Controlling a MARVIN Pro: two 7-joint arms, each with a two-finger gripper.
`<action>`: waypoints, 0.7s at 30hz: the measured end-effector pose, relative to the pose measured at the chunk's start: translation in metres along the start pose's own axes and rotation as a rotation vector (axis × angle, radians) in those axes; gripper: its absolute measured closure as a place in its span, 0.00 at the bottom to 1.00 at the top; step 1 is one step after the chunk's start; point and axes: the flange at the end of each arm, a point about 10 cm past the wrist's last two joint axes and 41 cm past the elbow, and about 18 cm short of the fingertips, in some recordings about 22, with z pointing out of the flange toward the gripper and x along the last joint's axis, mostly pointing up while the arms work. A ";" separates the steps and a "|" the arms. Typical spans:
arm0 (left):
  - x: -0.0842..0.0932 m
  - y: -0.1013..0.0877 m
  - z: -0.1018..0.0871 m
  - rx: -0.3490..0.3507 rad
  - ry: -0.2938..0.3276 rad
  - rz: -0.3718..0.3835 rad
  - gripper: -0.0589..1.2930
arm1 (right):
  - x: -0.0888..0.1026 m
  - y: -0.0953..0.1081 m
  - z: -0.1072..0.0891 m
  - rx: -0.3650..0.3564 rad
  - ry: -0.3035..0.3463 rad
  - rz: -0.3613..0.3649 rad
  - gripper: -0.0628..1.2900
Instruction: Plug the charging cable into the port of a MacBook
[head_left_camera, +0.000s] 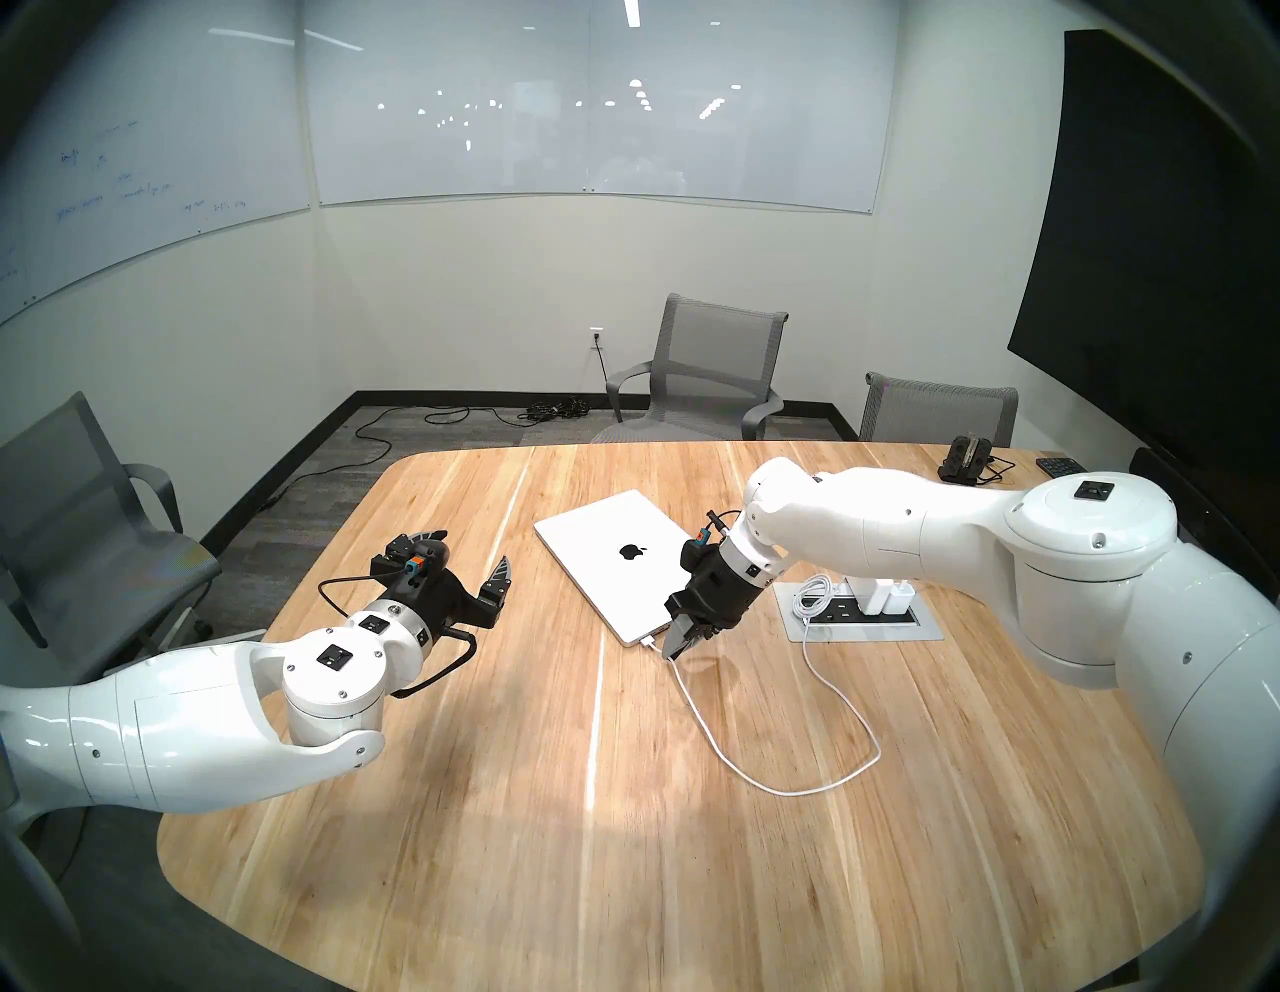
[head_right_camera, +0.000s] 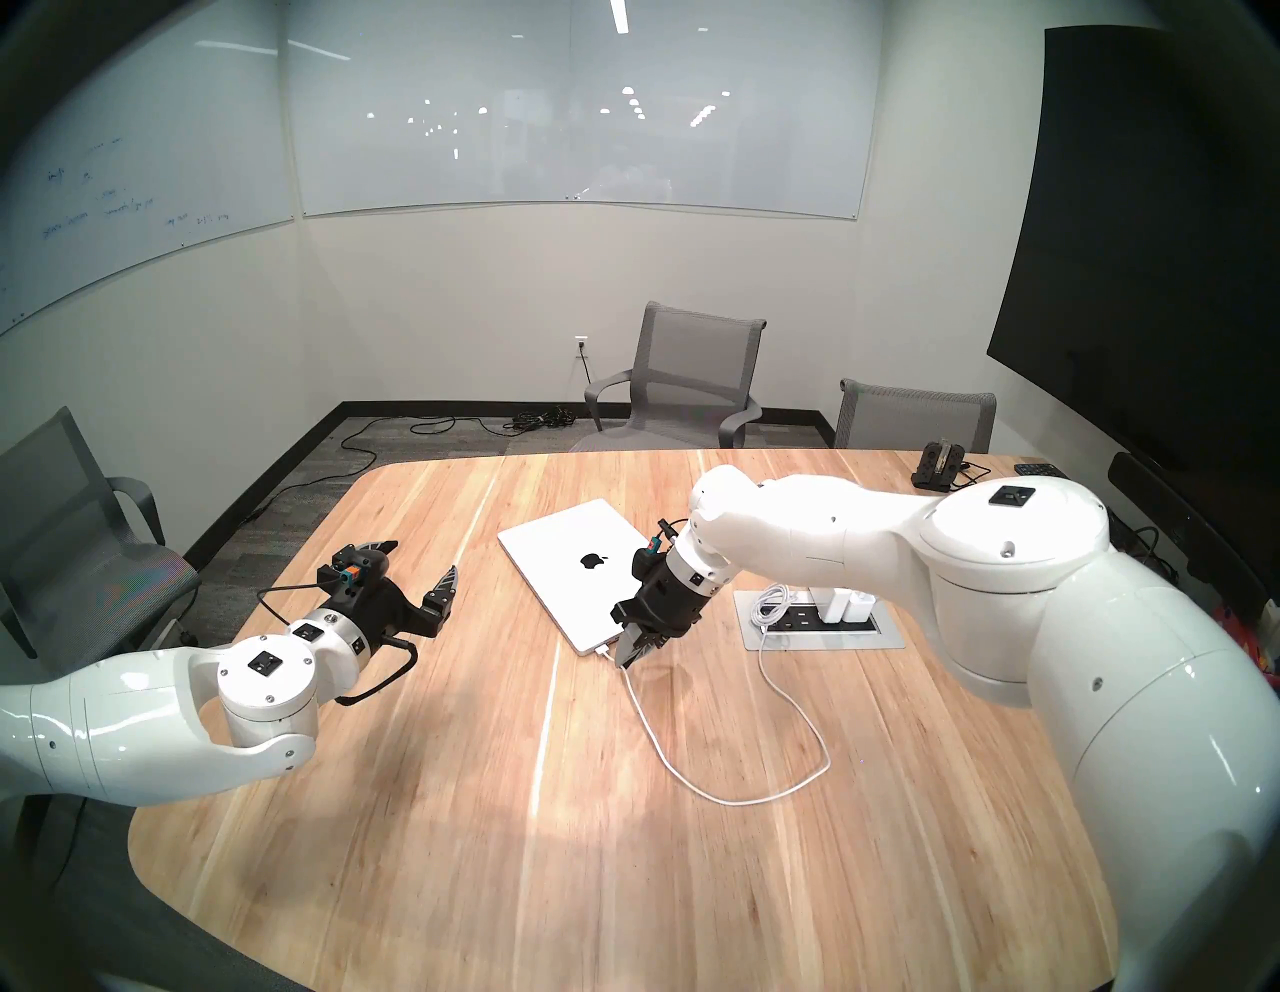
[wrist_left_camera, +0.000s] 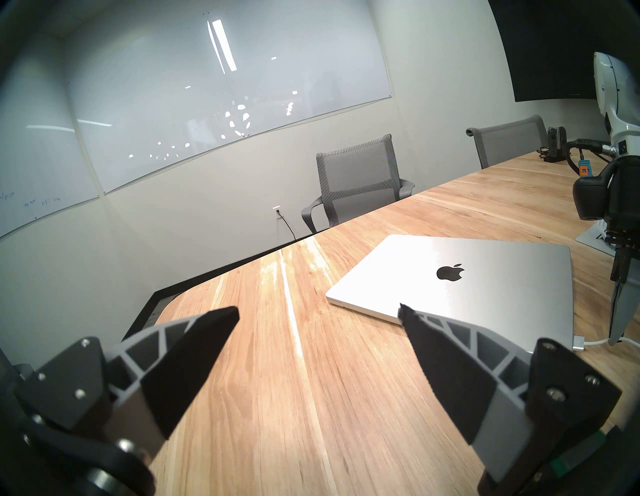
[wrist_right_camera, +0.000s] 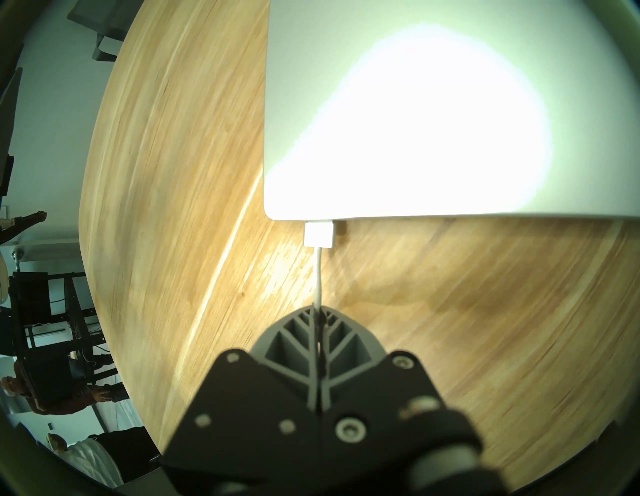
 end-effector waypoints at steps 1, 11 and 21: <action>0.000 0.000 0.000 0.000 0.000 0.000 0.05 | 0.000 0.000 0.000 0.001 0.000 0.000 0.97; 0.000 0.000 0.000 0.000 0.000 0.000 0.05 | 0.000 -0.005 -0.001 0.011 -0.003 -0.012 0.97; 0.000 0.000 0.000 0.000 0.000 0.000 0.05 | 0.001 -0.007 -0.007 0.018 0.003 -0.019 0.97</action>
